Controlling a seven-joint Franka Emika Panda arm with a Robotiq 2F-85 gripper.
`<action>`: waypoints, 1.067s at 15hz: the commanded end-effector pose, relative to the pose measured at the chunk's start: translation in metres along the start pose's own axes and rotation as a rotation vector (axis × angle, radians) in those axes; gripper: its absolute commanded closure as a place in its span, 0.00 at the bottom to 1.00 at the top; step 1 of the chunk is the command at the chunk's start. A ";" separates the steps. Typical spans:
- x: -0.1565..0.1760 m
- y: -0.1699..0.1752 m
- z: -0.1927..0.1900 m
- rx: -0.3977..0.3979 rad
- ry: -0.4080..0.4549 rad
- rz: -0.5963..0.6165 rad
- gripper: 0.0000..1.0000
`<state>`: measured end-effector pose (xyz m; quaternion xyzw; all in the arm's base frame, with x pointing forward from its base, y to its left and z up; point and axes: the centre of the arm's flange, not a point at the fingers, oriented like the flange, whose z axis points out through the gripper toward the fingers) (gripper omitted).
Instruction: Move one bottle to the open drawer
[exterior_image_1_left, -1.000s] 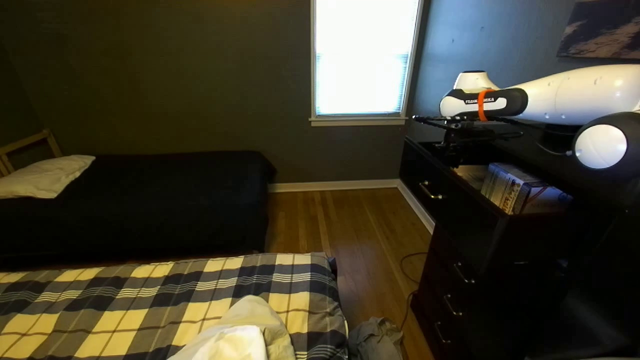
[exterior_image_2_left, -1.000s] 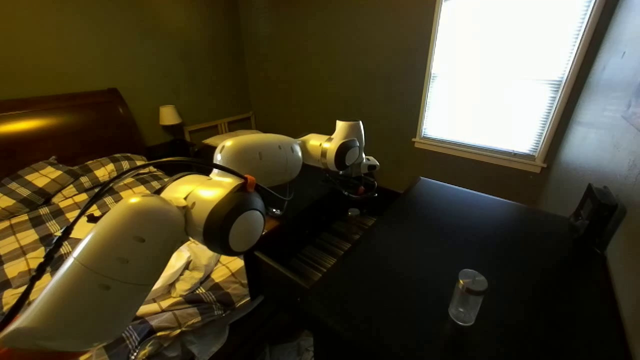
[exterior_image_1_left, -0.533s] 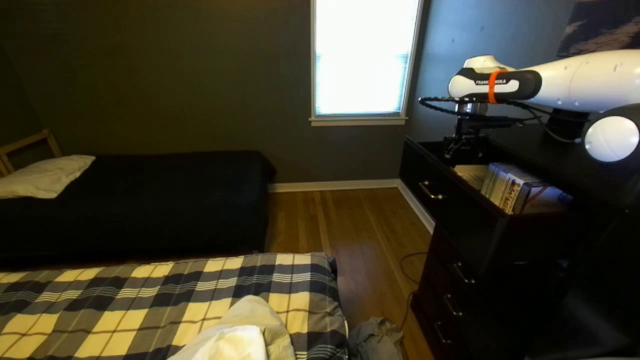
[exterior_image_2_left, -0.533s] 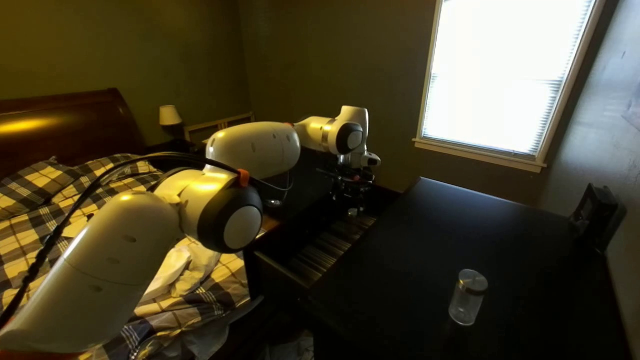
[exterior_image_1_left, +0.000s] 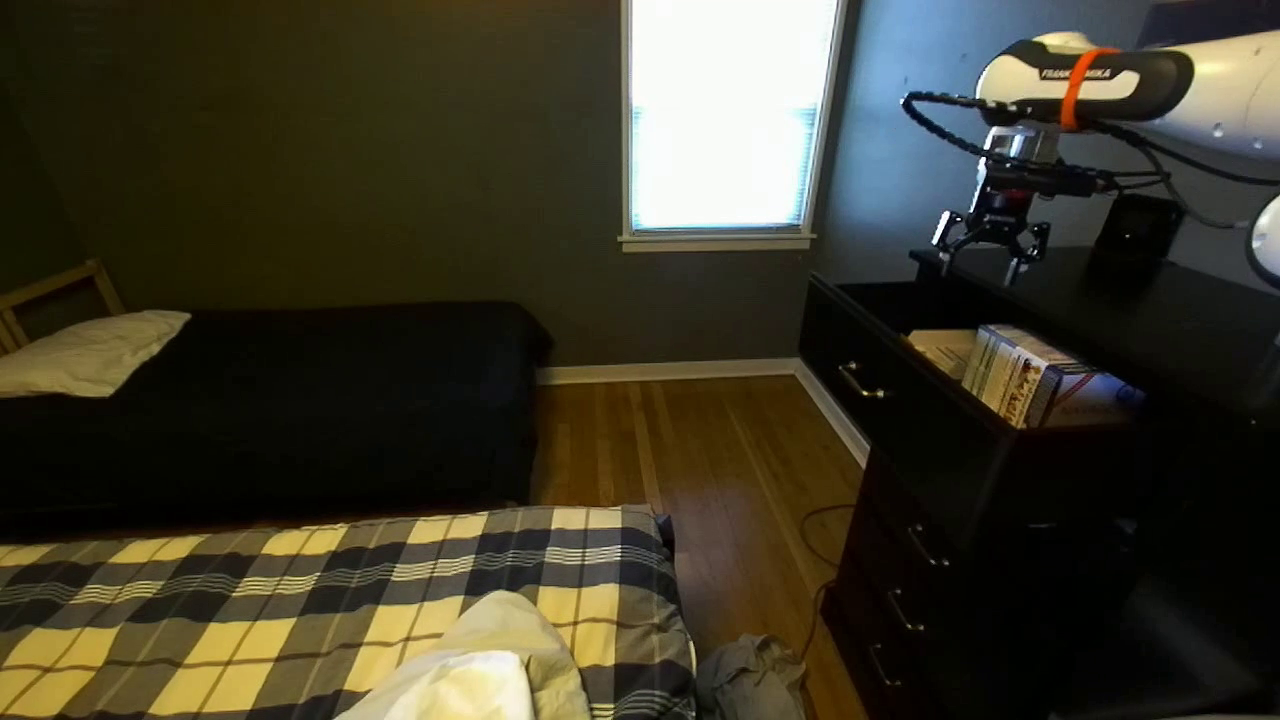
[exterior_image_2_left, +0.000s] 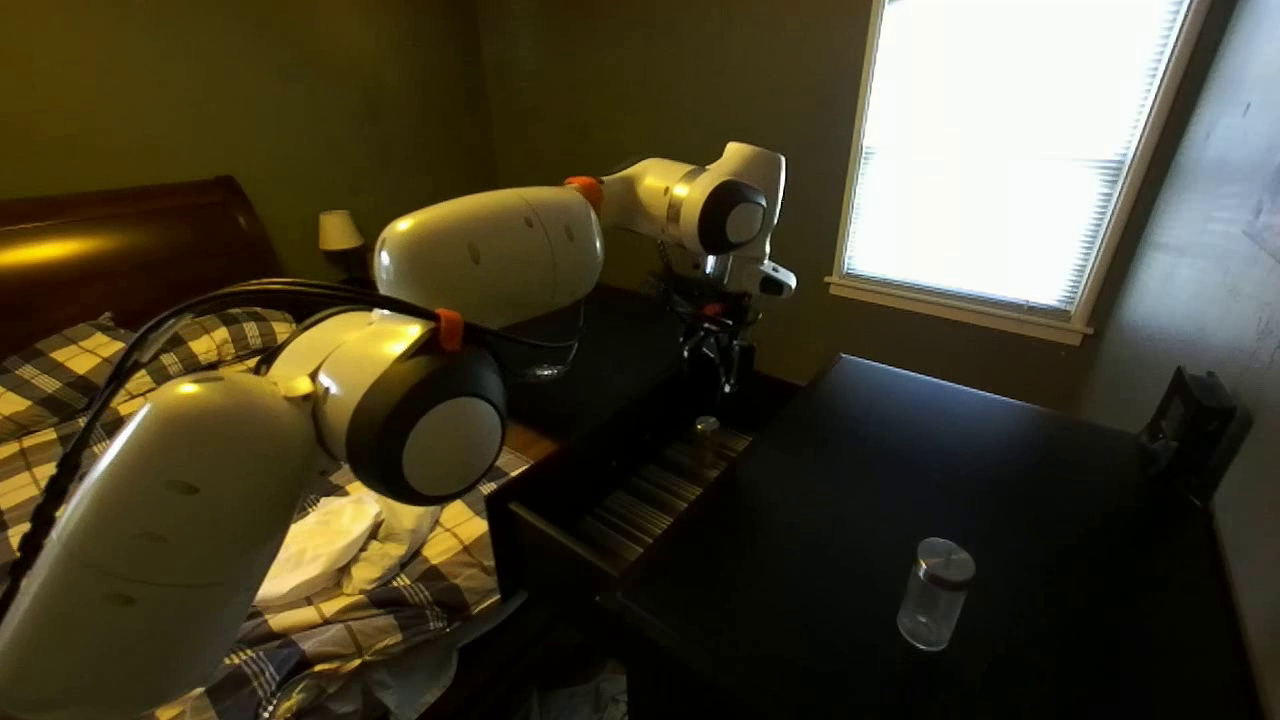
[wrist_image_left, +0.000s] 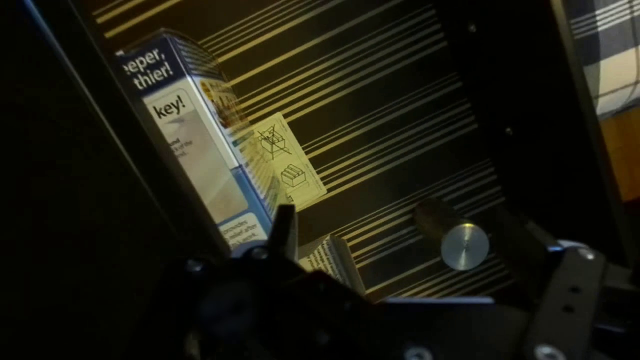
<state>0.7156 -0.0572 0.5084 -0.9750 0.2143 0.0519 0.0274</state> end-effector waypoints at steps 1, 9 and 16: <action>-0.023 0.043 -0.028 0.065 0.007 0.190 0.00; -0.052 0.119 -0.061 -0.007 0.110 0.622 0.00; -0.036 0.130 -0.074 -0.068 0.129 0.678 0.00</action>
